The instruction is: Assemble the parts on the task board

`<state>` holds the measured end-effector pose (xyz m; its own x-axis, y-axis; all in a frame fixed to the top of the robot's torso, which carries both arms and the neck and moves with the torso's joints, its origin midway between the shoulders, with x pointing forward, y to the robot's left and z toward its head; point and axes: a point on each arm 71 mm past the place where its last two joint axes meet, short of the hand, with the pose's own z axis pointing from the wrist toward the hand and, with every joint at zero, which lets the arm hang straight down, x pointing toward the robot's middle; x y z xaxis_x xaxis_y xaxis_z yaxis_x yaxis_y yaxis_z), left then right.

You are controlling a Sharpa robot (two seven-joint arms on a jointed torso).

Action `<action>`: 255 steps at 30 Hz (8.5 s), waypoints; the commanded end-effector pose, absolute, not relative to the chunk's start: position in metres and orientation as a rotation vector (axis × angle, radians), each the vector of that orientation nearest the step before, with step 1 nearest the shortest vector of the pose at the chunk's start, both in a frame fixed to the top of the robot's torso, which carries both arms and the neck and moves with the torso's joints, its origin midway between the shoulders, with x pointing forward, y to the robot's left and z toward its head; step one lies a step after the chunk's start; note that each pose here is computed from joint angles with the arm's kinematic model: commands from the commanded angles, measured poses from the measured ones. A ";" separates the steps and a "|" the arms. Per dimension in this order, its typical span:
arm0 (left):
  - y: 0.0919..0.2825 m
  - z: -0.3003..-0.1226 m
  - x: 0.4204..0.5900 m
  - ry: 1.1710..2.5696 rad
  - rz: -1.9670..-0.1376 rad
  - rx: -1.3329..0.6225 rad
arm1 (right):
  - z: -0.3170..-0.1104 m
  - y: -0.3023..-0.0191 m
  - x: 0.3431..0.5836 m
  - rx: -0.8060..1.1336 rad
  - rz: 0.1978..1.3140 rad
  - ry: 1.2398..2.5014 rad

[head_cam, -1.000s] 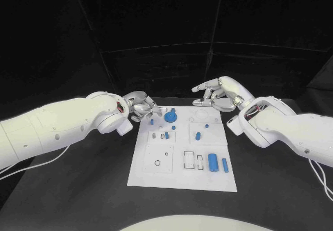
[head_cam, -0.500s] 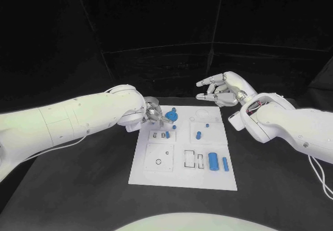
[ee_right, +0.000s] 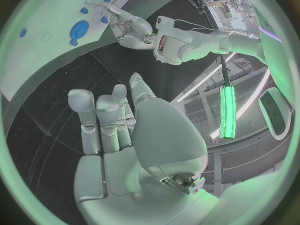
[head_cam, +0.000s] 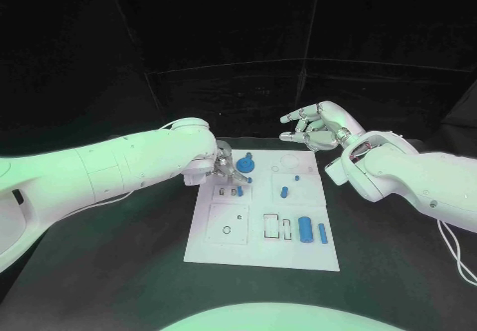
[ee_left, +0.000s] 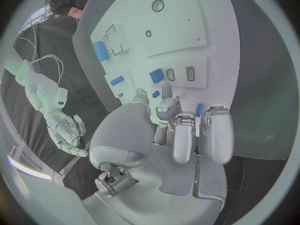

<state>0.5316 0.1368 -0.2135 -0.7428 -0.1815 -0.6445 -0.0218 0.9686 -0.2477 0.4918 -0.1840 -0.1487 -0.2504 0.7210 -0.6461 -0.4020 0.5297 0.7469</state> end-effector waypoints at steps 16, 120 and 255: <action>0.127 -0.223 0.533 2.429 -0.219 -0.084 | -0.148 -0.182 0.494 0.308 1.076 1.478; 0.147 -0.248 0.518 2.306 -0.325 -0.197 | -0.153 -0.176 0.502 0.321 1.075 1.496; 0.195 -0.214 0.592 2.348 -0.190 -0.339 | -0.156 -0.172 0.509 0.330 1.084 1.507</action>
